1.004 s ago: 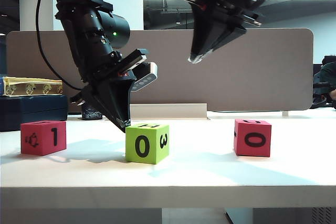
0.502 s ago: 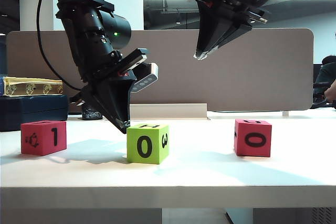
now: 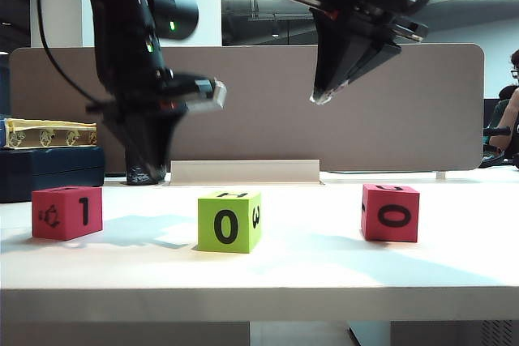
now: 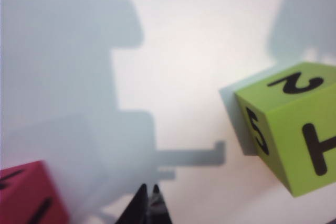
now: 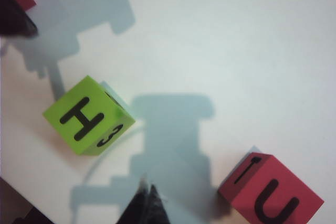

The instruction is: Select the appropriate blocks from the scattered letter blocks on the table and arrange them in a row to spell out "THU".

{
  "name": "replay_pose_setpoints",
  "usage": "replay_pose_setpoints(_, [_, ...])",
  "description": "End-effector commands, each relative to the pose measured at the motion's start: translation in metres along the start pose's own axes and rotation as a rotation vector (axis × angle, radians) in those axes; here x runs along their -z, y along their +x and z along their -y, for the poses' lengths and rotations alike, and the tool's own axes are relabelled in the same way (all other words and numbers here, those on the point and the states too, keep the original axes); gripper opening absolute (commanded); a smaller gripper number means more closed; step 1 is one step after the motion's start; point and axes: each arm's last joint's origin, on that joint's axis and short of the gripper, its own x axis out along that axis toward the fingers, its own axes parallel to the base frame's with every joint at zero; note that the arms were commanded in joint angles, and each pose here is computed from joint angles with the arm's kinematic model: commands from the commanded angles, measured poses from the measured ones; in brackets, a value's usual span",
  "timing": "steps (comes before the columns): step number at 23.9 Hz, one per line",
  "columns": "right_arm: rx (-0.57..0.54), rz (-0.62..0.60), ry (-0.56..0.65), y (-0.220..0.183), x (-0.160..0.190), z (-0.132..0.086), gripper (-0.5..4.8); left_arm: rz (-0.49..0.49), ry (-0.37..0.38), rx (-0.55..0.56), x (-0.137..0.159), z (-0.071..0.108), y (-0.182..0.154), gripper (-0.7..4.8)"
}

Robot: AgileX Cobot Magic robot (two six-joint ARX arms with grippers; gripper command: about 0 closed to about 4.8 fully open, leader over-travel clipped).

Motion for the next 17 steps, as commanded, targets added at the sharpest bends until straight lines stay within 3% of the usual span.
replay_pose_setpoints(1, [-0.003,-0.01,0.008,-0.001,0.001,0.0,-0.05,0.115,-0.019,-0.079,0.006,-0.008,-0.04,-0.06])
replay_pose_setpoints(5, [-0.008,-0.039,0.012,-0.001,0.004,0.0,-0.03,0.157,-0.116,-0.127,0.018,-0.03,-0.063,0.04])
replay_pose_setpoints(6, [-0.017,-0.053,0.013,-0.001,0.005,-0.001,0.0,0.127,-0.174,-0.128,0.022,-0.038,-0.061,0.66])
replay_pose_setpoints(9, [-0.075,-0.094,0.017,0.004,0.008,-0.002,0.0,0.064,-0.228,-0.127,0.033,-0.049,-0.049,2.42])
replay_pose_setpoints(11, [-0.09,-0.117,0.018,0.009,0.01,-0.003,0.0,0.056,-0.228,-0.126,0.034,-0.049,-0.044,2.83])
replay_pose_setpoints(17, [-0.109,-0.181,0.022,0.02,0.015,-0.004,-0.01,0.037,-0.223,-0.178,0.037,-0.053,-0.022,3.24])
